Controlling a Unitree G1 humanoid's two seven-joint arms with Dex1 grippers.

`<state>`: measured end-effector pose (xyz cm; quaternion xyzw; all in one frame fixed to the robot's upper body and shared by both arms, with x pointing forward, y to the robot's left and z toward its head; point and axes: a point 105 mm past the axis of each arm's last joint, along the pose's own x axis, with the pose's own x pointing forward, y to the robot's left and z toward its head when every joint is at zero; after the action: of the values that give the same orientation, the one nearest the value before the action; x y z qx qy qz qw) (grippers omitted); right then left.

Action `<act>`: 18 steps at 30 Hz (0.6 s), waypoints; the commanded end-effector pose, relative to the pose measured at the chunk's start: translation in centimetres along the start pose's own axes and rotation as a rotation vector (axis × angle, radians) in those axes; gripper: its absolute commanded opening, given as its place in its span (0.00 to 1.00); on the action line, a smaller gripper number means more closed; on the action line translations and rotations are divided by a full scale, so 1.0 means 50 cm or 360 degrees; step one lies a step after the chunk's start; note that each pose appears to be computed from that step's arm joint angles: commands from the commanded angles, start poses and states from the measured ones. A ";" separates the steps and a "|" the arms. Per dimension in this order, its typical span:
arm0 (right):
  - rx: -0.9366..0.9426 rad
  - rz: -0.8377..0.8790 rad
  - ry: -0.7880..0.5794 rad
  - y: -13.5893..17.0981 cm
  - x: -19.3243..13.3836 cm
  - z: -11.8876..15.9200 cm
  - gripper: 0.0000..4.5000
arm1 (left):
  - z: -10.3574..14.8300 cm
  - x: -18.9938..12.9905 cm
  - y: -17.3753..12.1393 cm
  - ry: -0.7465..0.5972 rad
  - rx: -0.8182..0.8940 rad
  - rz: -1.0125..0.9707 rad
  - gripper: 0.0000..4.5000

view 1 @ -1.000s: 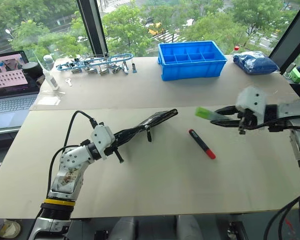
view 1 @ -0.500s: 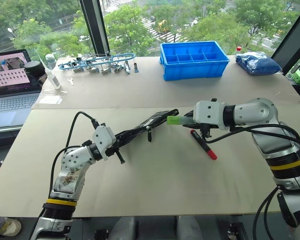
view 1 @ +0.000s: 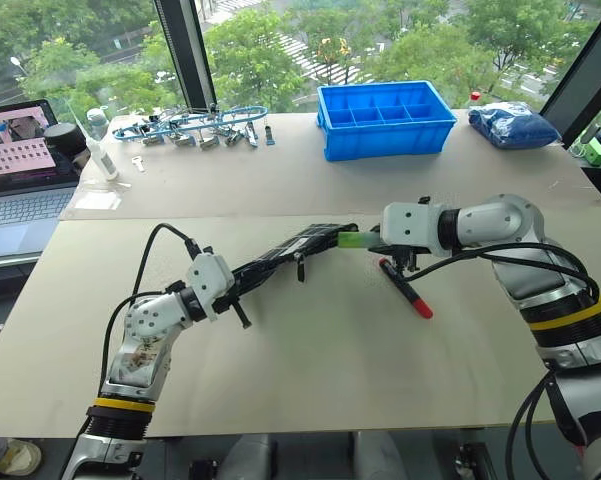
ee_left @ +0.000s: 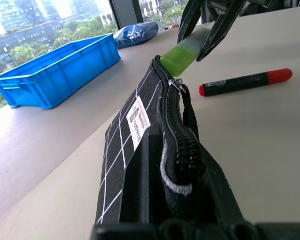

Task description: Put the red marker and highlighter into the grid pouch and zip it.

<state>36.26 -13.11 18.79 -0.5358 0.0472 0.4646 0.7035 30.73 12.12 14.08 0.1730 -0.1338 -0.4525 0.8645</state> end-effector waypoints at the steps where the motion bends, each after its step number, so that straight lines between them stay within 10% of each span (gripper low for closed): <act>1: -0.0082 -0.0090 -0.0005 -0.031 -0.003 0.016 0.23 | 0.027 0.007 0.000 -0.0076 0.0065 -0.0007 0.00; 18: 0.0016 0.0014 0.0010 -0.008 0.036 0.017 0.23 | 0.004 -0.001 -0.037 0.0018 0.0215 -0.0175 0.00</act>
<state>37.24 -12.16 17.45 -0.5132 0.0825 0.4727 0.7116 29.62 11.34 12.67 0.2341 -0.1263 -0.4857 0.8327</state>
